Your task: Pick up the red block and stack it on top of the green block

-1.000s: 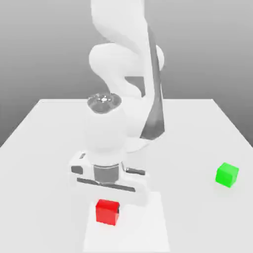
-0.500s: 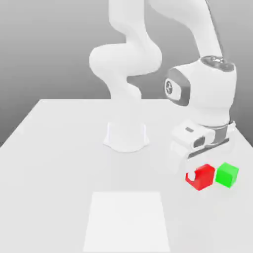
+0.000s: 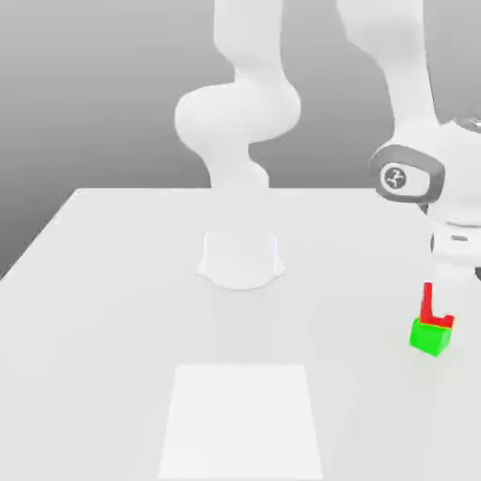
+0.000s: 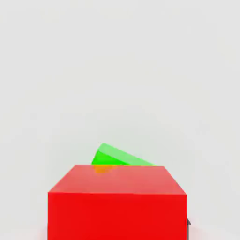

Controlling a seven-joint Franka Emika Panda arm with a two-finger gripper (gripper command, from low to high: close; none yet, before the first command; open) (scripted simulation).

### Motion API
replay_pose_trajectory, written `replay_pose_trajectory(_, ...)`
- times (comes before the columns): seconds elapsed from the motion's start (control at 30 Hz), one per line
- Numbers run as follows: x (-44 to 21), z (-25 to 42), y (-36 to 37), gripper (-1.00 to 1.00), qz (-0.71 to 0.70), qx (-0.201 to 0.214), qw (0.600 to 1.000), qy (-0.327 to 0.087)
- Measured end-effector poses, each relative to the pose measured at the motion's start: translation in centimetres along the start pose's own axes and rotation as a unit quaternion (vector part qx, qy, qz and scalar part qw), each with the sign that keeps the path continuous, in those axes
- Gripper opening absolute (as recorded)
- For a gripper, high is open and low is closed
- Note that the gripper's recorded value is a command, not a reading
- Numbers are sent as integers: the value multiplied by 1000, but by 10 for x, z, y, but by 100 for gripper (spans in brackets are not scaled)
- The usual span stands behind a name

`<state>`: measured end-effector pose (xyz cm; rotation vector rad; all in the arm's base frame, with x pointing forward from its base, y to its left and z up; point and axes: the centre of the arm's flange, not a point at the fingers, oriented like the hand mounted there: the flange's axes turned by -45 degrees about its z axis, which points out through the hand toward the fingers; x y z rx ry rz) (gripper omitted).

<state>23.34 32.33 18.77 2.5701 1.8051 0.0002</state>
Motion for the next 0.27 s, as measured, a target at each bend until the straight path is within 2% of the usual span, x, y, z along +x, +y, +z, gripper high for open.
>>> replay_pose_trajectory(0.13, 0, 3, 0, 100, 0, 0, 1000, 0)
replay_pose_trajectory(0.27, 1, -34, -1, 100, -2, 0, 1000, 0)
